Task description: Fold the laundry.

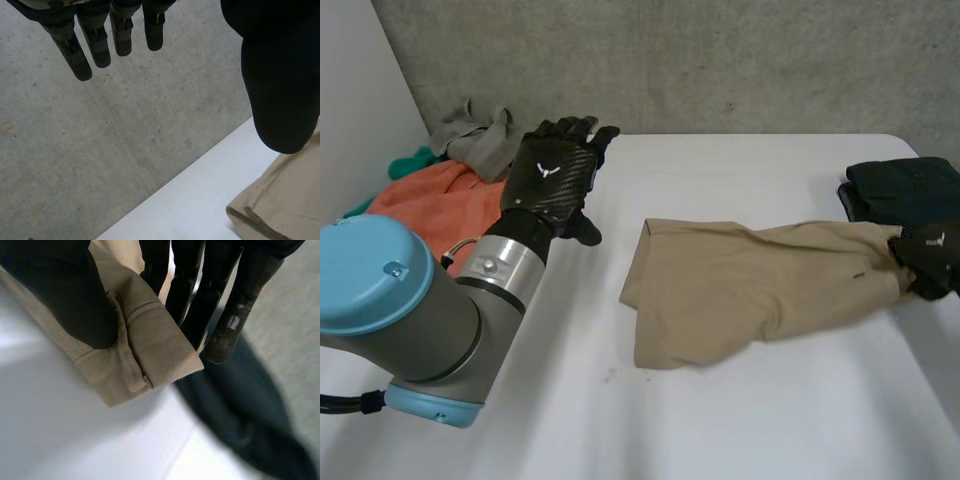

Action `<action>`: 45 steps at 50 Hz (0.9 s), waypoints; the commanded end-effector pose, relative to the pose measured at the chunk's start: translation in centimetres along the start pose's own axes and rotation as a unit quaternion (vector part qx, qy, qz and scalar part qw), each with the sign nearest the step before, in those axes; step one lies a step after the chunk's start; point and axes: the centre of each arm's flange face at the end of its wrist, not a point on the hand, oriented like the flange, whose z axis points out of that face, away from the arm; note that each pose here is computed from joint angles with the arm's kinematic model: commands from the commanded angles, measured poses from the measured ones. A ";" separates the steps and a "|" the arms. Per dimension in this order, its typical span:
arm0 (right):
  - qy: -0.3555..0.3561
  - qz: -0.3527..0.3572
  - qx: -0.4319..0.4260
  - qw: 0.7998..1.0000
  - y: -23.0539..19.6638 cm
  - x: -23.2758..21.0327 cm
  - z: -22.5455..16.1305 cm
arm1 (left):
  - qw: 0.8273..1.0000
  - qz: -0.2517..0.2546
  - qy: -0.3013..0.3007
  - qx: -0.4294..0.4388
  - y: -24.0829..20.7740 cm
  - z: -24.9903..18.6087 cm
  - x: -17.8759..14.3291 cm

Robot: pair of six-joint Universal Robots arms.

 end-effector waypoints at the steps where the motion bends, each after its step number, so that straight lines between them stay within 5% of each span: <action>1: -0.019 -0.073 0.126 0.989 -8.9 -2.4 -0.3 | 1.000 0.001 -0.003 0.012 -0.8 0.1 -0.2; 6: -0.074 -0.151 0.216 0.962 -14.3 -8.3 -1.1 | 1.000 0.002 -0.008 0.014 -0.9 0.2 -0.6; 11: -0.181 -0.248 0.321 0.896 -16.9 -17.3 -3.5 | 1.000 0.002 -0.014 0.017 -1.0 0.5 -1.0; 15: -0.237 -0.270 0.342 0.868 -15.9 -21.8 -4.2 | 1.000 0.003 -0.018 0.021 -1.1 0.9 -1.2; 22: -0.255 -0.241 0.322 0.880 -15.7 -23.0 -4.1 | 0.999 0.003 -0.018 0.035 -1.6 2.1 -1.0; 25: -0.267 -0.167 0.308 0.898 -16.5 -21.9 -4.3 | 0.999 0.002 -0.021 0.044 -1.9 2.9 -1.0; 33: -0.191 0.215 0.240 0.927 -20.4 -11.5 -3.9 | 0.999 -0.004 -0.006 0.040 -1.8 5.5 0.7; 37: -0.125 0.312 0.179 0.925 -17.8 -7.3 -2.3 | 0.999 -0.010 0.030 0.006 -0.9 6.3 3.4; 45: -0.128 0.314 0.073 0.938 -14.4 -7.4 0.2 | 0.991 -0.049 0.068 -0.103 3.4 7.9 6.5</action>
